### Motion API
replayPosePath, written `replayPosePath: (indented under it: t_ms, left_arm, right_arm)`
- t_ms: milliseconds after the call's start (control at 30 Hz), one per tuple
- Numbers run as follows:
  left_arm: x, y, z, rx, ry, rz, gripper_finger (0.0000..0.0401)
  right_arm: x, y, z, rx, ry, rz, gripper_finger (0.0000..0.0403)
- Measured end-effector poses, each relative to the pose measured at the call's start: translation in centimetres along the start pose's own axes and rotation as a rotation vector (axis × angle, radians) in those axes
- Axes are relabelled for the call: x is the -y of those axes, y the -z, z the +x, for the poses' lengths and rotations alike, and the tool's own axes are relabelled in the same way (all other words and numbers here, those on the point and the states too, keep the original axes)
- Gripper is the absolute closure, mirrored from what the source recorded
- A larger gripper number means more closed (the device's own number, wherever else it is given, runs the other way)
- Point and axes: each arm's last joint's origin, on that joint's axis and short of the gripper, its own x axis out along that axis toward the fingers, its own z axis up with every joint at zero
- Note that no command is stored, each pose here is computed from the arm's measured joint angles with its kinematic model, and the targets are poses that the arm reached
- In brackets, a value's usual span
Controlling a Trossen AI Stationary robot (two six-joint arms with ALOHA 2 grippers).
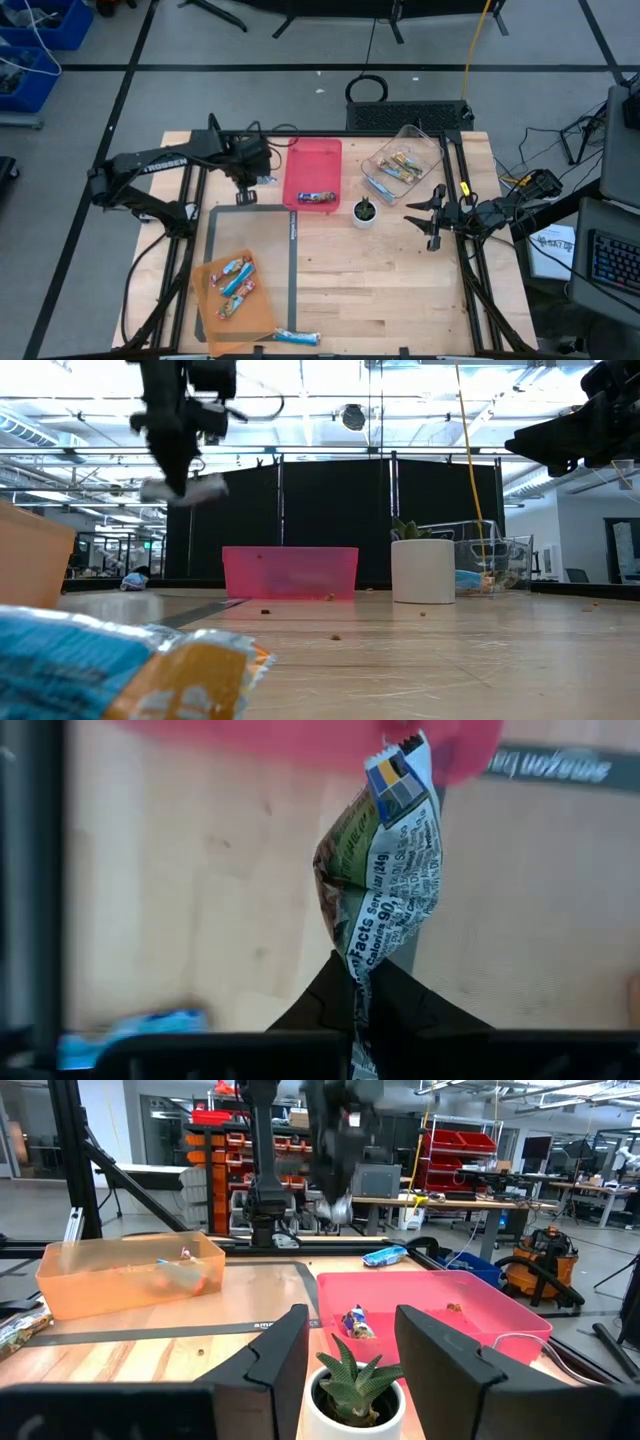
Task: Pick and place Granola Bars by type
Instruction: Put the blue granola bar into the red bin
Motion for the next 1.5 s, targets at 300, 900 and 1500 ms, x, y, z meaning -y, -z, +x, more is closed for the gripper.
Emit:
replayPosePath:
  t_ms: [300,900,1500]
  left_arm:
    - [0.6,-3.1,-6.6,0.179,-0.013,0.063,0.039]
    - [1.2,-9.1,-1.0,0.102,-0.016,0.164,0.0392]
    - [1.0,-13.5,4.8,0.201,-0.045,0.166,0.0392]
  right_arm:
    - [0.0,0.0,0.0,0.0,0.0,0.0,0.0261]
    - [0.0,0.0,0.0,0.0,0.0,0.0,0.0261]
    - [0.0,0.0,0.0,0.0,-0.001,0.0,0.0261]
